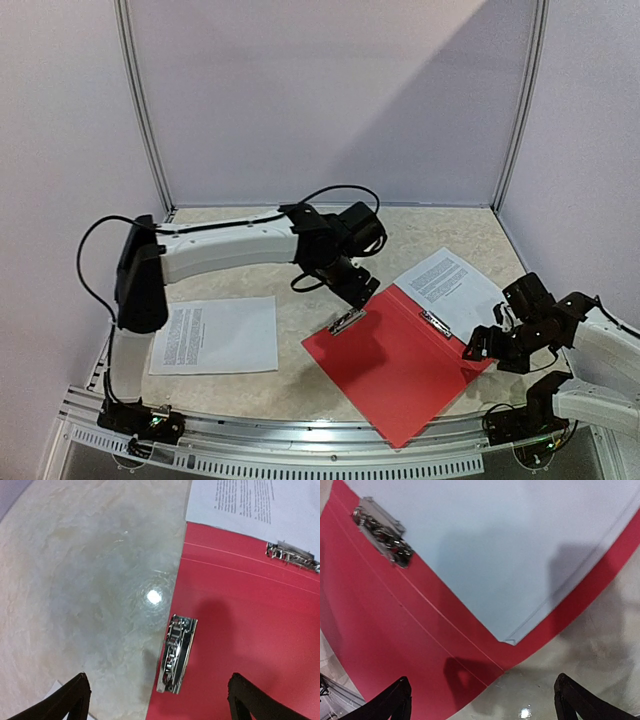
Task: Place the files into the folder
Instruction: Rotate the folder with some files at the center of the board.
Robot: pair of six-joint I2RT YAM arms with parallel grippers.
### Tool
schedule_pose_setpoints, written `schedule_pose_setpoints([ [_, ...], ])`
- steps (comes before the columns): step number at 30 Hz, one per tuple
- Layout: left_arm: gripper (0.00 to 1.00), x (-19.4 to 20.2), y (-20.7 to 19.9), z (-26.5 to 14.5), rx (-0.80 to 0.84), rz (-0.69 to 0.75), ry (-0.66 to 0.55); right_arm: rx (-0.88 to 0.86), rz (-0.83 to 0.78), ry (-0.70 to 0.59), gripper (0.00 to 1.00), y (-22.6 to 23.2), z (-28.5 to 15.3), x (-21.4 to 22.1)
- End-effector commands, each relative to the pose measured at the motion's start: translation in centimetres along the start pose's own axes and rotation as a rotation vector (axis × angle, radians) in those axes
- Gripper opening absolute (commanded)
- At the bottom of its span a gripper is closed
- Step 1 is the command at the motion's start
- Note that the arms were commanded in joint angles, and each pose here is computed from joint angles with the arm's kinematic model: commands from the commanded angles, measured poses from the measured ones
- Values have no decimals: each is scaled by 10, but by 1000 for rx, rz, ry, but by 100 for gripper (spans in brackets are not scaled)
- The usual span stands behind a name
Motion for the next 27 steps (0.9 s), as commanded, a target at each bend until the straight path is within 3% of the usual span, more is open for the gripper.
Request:
schedule_pose_setpoints([
  [1,96,0,-12,40,18,162,60,77,148,-4,99,-25,14,11],
  [8,96,28,-17,70,108,127,141,46,149,-32,99,-21,30,3],
  [18,92,83,-22,78,197,68,204,-47,-90,-29,99,28,44,-34],
  [27,83,119,-55,37,350,-40,178,-42,-218,-27,98,60,63,-69],
])
Point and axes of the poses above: each gripper's point midway between its finger pads, its own z axis out along the fingers, its own y axis along the line the jaws close on, x = y × z, the point moved 3 cm from there along -z, back along the fingers, and after that the axes turned 6 degrees about z, right-handed, at the moved point
